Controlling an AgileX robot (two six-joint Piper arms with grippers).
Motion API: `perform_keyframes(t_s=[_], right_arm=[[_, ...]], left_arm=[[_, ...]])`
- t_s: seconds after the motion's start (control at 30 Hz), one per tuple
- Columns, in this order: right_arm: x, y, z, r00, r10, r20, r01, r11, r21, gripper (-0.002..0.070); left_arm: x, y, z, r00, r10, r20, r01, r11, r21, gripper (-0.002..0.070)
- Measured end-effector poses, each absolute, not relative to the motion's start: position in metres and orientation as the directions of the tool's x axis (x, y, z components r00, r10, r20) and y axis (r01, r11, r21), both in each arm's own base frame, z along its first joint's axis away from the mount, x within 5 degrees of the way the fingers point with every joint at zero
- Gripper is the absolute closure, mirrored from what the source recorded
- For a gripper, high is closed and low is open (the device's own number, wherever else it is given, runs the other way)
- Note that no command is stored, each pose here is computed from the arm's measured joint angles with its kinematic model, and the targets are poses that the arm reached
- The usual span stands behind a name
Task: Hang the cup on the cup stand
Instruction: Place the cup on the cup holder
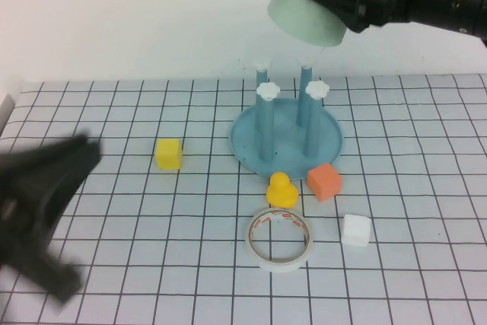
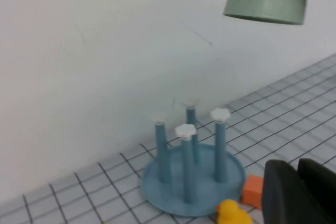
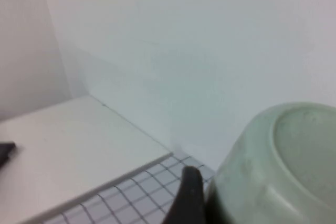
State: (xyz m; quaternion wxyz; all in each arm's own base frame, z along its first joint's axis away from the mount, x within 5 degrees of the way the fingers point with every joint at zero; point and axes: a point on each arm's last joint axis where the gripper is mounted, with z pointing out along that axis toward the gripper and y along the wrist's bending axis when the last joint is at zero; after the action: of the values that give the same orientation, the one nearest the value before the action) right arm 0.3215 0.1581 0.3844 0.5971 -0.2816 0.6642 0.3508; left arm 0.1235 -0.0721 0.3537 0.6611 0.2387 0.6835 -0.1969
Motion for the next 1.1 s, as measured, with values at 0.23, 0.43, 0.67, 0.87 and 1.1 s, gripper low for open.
perform_keyframes(t_s=[0.23,0.43,0.67,0.87,1.1], right_arm=[[0.329,0.157,0.384,0.063,-0.111,-0.992,-0.776,0.620,-0.119,0.0064],[0.363,0.172,0.372,0.061,-0.131,-0.990,-0.775,0.619,-0.129,0.0065],[0.410,0.197,0.341,0.022,-0.157,-0.987,-0.763,0.635,-0.118,0.0065],[0.446,0.207,0.310,-0.011,-0.174,-0.985,-0.742,0.661,-0.108,0.0066],[0.469,0.213,0.276,-0.104,-0.154,-0.983,-0.716,0.697,-0.034,0.0066]], left_arm=[[0.068,-0.052,0.316,-0.045,-0.141,-0.989,0.592,0.794,-0.140,0.0675],[0.050,-0.048,0.303,-0.043,-0.195,-0.980,0.618,0.765,-0.180,0.0675],[0.046,-0.051,0.300,-0.067,-0.185,-0.980,0.655,0.733,-0.183,0.0676],[0.046,-0.052,0.300,-0.069,-0.180,-0.981,0.660,0.729,-0.181,0.0676],[0.046,-0.052,0.300,-0.068,-0.170,-0.983,0.665,0.727,-0.171,0.0676]])
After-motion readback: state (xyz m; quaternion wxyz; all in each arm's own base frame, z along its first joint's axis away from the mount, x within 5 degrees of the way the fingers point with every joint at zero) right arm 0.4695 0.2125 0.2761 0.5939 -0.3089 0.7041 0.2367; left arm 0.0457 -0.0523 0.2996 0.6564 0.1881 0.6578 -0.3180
